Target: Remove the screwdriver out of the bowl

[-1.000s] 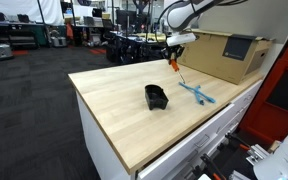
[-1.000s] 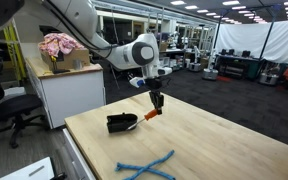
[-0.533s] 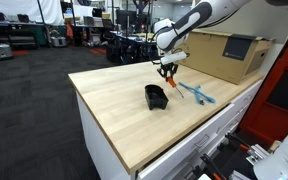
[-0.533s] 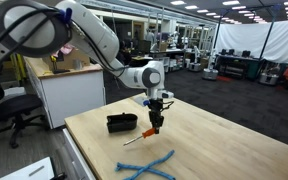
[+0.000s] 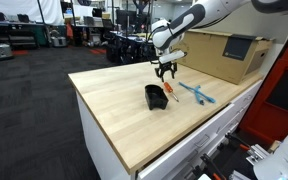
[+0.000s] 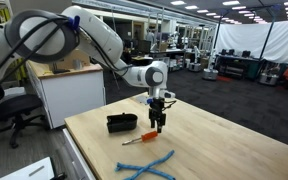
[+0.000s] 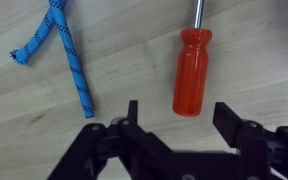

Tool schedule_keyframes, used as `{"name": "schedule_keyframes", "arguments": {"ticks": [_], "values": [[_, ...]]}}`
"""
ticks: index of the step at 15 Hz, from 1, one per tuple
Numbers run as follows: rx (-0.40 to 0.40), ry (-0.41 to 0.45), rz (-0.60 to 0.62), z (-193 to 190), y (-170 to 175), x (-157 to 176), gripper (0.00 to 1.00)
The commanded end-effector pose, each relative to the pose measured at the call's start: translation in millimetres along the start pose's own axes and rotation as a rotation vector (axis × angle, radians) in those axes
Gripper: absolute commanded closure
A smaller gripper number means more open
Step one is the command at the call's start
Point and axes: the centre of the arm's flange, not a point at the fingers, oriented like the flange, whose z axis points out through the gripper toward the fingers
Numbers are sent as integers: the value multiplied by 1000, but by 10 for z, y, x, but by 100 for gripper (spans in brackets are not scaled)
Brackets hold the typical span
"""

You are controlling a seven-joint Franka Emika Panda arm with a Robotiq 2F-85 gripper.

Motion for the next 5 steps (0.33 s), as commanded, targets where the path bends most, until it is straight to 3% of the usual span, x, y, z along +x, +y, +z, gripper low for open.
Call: {"name": "schedule_keyframes", "arguments": {"ticks": [1,5], "values": [[53,141,-70,-424,211,-437,0],[98,269,-183,-738,260,-749,0]]}}
